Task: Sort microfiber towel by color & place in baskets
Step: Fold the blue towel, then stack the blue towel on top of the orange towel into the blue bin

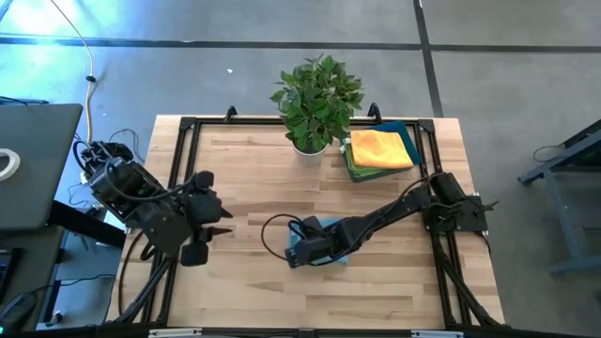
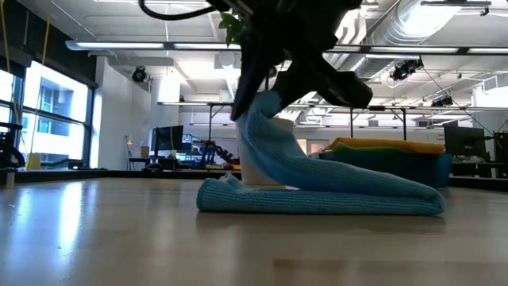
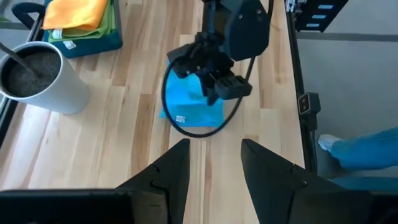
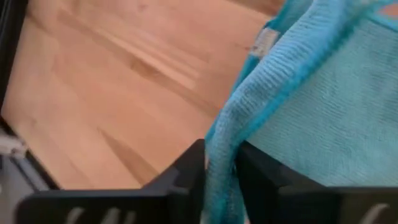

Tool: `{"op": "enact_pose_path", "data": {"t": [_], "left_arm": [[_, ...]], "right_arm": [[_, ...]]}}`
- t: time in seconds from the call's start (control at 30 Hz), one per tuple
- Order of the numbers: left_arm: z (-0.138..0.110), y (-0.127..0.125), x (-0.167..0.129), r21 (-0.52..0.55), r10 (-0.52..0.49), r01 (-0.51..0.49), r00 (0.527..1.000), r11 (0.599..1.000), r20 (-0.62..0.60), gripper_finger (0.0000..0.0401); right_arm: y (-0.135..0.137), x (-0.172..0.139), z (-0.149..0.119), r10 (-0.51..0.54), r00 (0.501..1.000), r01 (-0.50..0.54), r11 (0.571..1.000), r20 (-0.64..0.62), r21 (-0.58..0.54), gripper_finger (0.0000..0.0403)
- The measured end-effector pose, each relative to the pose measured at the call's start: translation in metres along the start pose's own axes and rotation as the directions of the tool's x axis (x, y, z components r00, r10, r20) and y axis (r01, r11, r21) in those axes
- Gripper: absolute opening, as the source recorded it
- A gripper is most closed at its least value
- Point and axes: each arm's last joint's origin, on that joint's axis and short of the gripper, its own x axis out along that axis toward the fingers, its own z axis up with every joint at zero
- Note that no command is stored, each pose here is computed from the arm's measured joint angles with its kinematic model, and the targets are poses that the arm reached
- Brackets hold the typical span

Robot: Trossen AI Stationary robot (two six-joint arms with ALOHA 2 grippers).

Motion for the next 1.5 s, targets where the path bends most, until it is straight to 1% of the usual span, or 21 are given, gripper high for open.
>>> {"op": "enact_pose_path", "data": {"t": [0.13,0.23,0.3,0.4,0.43,0.5,0.53,0.6,0.7,0.77,0.8,0.83,0.93,1.07,1.27,1.43,1.5], "left_arm": [[0.0,0.0,0.0,0.003,0.017,-0.017,1.0,1.0,0.012,0.0133],[0.0,0.001,0.0,0.003,0.018,-0.018,1.0,1.0,0.012,0.0133],[0.0,0.0,0.0,0.003,0.018,-0.018,1.0,1.0,0.012,0.0133],[0.0,0.0,0.0,0.003,0.018,-0.018,1.0,1.0,0.011,0.0133],[0.0,0.0,0.0,0.003,0.018,-0.018,1.0,1.0,0.011,0.0133],[0.0,0.0,0.0,0.002,0.018,-0.018,1.0,1.0,0.011,0.0133],[0.0,0.0,0.0,0.003,0.018,-0.018,1.0,1.0,0.011,0.0133],[0.0,0.0,0.0,0.003,0.018,-0.018,1.0,1.0,0.011,0.0133],[0.0,0.0,0.0,0.003,0.018,-0.018,1.0,1.0,0.011,0.0133],[0.0,0.0,0.0,0.002,0.018,-0.018,1.0,1.0,0.011,0.0133],[0.0,0.0,0.0,-0.004,0.018,-0.018,1.0,1.0,0.011,0.0133],[0.0,0.0,0.0,-0.012,0.018,-0.018,1.0,1.0,0.011,0.0133],[0.001,0.001,0.0,-0.025,0.031,-0.031,0.999,0.999,0.02,0.0133],[0.001,0.001,0.0,-0.048,0.039,-0.037,0.999,0.998,0.024,0.0133],[0.001,0.001,0.0,-0.062,0.045,-0.043,0.999,0.997,0.029,0.0133],[0.001,0.002,0.0,-0.077,0.061,-0.057,0.997,0.995,0.04,0.0133],[0.001,0.001,0.001,-0.078,0.061,-0.058,0.997,0.995,0.04,0.0133]], "right_arm": [[0.004,0.0,-0.001,0.042,0.999,-0.044,0.996,-0.029,-0.077,0.0118],[0.009,-0.001,0.0,0.098,0.994,-0.106,0.981,-0.054,-0.161,0.0142],[0.011,-0.002,-0.001,0.121,0.99,-0.134,0.966,-0.072,-0.22,0.0148],[0.013,-0.005,0.0,0.117,0.988,-0.143,0.938,-0.1,-0.315,0.0148],[0.014,-0.007,-0.001,0.109,0.988,-0.14,0.927,-0.107,-0.349,0.0148],[0.011,-0.009,-0.003,0.058,0.991,-0.105,0.893,-0.119,-0.437,0.0148],[0.01,-0.011,-0.005,0.028,0.992,-0.086,0.868,-0.125,-0.489,0.0148],[0.008,-0.013,-0.011,-0.009,0.992,-0.067,0.794,-0.122,-0.604,0.0148],[0.005,-0.016,-0.026,-0.057,0.997,-0.007,0.645,-0.058,-0.764,0.0149],[0.003,-0.015,-0.036,-0.08,0.996,0.016,0.55,-0.033,-0.835,0.0149],[0.003,-0.015,-0.04,-0.085,0.996,0.024,0.52,-0.024,-0.854,0.0149],[0.003,-0.015,-0.043,-0.084,0.996,0.024,0.501,-0.021,-0.865,0.0149],[0.003,-0.013,-0.048,-0.079,0.997,0.024,0.491,-0.018,-0.871,0.0149],[-0.003,0.004,-0.052,-0.129,0.991,0.046,0.479,-0.019,-0.876,0.0149],[-0.009,0.02,-0.058,-0.167,0.985,0.055,0.469,-0.027,-0.882,0.0149],[-0.011,0.022,-0.059,-0.189,0.982,0.067,0.459,-0.024,-0.886,0.0149],[-0.014,0.022,-0.059,-0.215,0.977,0.091,0.447,-0.008,-0.89,0.0149]]}}
